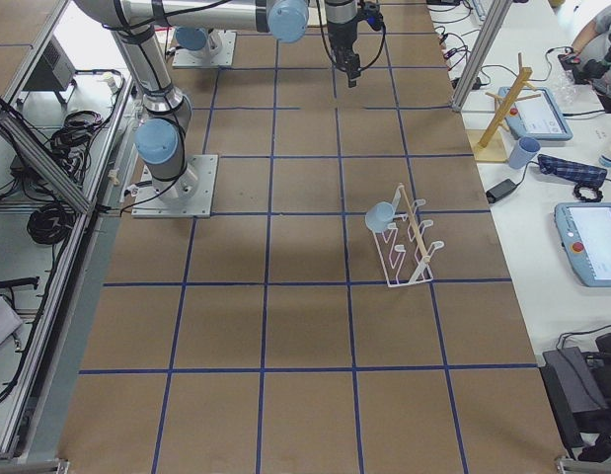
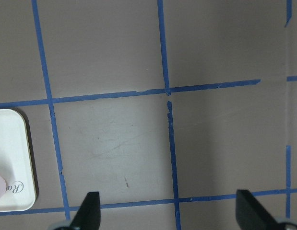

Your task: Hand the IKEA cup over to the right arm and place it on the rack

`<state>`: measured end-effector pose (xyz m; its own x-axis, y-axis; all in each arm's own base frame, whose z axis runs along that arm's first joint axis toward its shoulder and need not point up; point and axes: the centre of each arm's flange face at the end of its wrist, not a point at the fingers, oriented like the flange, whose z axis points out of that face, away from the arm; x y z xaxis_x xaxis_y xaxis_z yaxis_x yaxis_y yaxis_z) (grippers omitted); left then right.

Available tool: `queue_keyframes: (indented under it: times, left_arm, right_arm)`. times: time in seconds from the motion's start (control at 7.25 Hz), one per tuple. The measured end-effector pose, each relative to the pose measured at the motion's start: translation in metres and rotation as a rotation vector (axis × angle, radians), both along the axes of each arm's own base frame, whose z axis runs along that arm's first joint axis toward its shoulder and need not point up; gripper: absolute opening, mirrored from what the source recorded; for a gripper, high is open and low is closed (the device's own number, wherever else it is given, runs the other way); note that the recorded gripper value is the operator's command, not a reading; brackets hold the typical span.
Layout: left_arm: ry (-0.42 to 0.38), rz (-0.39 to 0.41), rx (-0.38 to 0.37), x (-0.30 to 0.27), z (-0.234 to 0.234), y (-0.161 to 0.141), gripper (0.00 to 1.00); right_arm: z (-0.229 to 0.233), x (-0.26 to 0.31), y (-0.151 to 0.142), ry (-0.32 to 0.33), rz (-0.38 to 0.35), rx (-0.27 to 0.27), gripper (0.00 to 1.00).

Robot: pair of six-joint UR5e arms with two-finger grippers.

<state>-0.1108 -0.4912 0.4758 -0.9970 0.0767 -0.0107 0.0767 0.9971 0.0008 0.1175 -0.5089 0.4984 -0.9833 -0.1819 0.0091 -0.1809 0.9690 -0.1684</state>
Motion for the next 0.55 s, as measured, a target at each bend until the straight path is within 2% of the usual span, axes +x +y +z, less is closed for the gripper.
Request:
queue_keyframes:
  times: [0.28, 0.55]
  left_arm:
    - [-0.001, 0.003, -0.002, 0.001, 0.001, 0.000, 1.00]
    - [-0.001, 0.005, -0.005, 0.003, 0.003, -0.001, 1.00]
  right_arm:
    - [0.000, -0.009, 0.005, -0.008, -0.197, 0.042, 1.00]
    - [0.010, -0.006, 0.020, -0.001, -0.280, 0.103, 1.00]
